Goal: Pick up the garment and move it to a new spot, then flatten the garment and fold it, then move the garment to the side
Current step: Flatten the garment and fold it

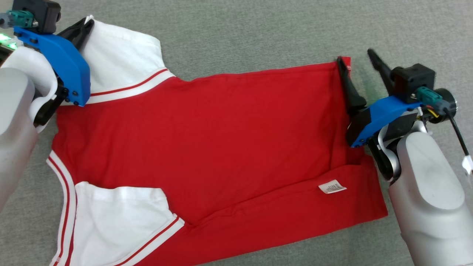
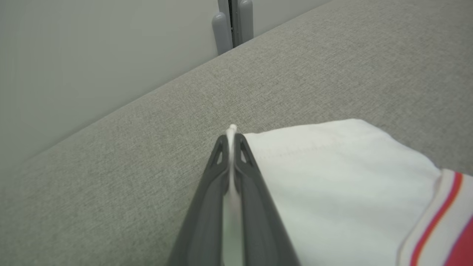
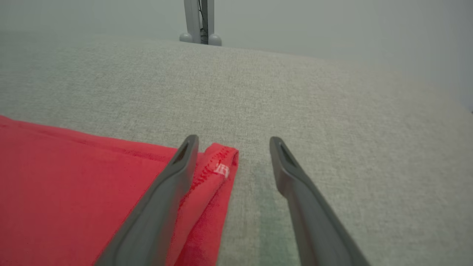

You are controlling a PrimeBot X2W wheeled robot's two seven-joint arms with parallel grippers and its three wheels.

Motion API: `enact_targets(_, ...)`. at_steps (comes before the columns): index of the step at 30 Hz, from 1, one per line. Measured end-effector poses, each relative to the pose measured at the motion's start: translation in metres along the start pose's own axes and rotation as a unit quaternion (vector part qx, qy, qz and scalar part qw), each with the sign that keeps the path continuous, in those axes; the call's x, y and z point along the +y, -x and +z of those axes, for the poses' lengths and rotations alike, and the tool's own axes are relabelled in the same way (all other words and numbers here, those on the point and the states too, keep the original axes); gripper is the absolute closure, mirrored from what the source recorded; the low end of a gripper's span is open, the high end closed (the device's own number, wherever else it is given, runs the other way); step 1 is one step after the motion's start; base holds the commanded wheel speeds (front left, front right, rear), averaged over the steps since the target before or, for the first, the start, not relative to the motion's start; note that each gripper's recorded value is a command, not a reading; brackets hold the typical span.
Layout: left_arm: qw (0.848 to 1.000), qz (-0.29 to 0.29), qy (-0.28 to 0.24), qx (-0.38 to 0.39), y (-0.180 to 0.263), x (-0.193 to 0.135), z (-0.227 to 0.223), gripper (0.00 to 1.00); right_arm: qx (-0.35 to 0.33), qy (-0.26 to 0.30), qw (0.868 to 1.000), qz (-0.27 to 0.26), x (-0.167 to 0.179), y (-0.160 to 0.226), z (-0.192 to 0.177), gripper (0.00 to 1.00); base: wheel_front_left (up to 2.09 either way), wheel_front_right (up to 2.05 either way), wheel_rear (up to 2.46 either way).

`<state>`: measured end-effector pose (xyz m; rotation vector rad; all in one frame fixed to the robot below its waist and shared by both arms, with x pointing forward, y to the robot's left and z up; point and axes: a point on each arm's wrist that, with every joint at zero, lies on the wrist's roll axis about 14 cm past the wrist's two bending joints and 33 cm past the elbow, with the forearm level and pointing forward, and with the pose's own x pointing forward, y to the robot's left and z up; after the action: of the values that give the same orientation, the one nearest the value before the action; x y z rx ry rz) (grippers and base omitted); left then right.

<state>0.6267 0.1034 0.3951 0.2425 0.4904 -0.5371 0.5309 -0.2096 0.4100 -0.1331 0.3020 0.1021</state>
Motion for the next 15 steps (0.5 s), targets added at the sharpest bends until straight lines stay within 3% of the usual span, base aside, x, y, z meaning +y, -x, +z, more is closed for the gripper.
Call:
enact_targets(6, 1.0, 0.002, -0.003, -0.015, 0.005, 0.002, 0.005, 1.0, 0.079, -0.003, 0.997, 0.021, 0.011, -0.002, -0.028, 0.0, 0.0, 0.0, 0.0)
enact_targets(7, 1.0, 0.002, -0.004, -0.017, 0.006, 0.002, 0.006, 1.0, 0.082, -0.005, 0.996, 0.022, 0.012, -0.003, -0.028, 0.4, 0.0, 0.0, 0.0)
enact_targets(8, 1.0, 0.003, -0.005, -0.019, 0.007, 0.003, 0.006, 1.0, 0.085, -0.005, 0.996, 0.023, 0.012, -0.003, -0.029, 0.63, 0.0, 0.0, 0.0)
enact_targets(9, 1.0, 0.003, -0.004, -0.02, 0.007, 0.003, 0.007, 1.0, 0.089, -0.003, 0.996, 0.024, 0.012, -0.003, -0.029, 1.0, 0.0, 0.0, 0.0)
enact_targets(15, 0.999, 0.005, -0.007, -0.034, 0.012, 0.004, 0.012, 1.0, 0.084, -0.008, 0.996, 0.023, 0.011, -0.004, -0.024, 1.0, 0.0, 0.0, 0.0)
